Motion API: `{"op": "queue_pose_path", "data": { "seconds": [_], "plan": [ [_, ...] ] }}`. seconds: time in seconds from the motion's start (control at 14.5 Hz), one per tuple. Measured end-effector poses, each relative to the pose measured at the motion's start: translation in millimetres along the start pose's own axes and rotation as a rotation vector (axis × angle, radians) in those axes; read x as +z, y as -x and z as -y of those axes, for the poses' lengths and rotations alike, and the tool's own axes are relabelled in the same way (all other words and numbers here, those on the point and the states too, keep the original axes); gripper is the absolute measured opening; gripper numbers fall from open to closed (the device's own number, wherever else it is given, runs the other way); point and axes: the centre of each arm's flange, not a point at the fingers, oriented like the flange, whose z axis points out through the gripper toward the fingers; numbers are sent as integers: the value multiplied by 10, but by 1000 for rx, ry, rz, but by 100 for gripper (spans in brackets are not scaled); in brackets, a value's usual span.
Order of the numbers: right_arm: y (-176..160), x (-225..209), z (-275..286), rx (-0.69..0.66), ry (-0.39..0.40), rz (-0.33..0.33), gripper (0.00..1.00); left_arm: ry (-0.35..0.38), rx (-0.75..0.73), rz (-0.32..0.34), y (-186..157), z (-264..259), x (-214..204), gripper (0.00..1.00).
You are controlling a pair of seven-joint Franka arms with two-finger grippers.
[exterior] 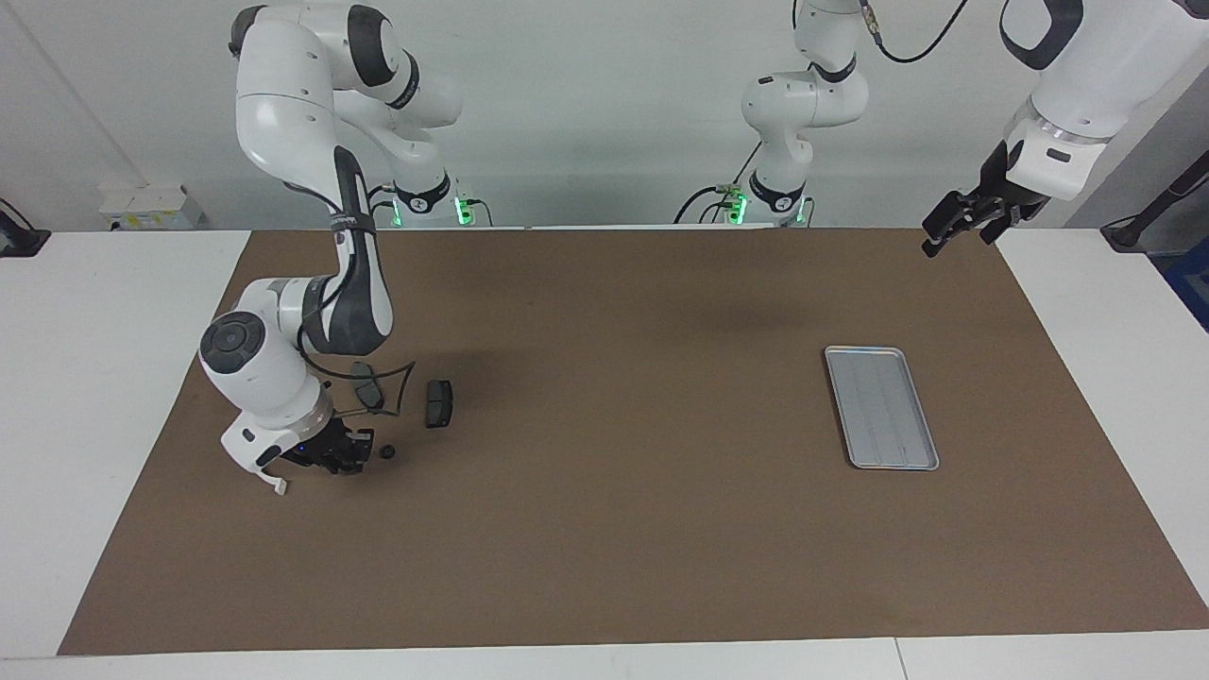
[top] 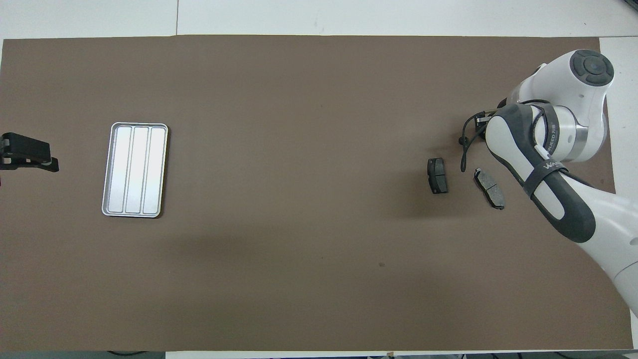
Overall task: Pick bearing gear from pile to tray
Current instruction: 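Grasp one small black bearing with the right gripper, then carry the bearing toward the table center with the right gripper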
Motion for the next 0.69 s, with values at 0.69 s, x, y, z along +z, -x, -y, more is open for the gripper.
{"op": "queue_pose_path", "data": {
  "seconds": [0.69],
  "plan": [
    [-192, -1408, 1312, 15, -7, -66, 35, 0, -1, -1, 1, 5, -3, 100]
  ]
}}
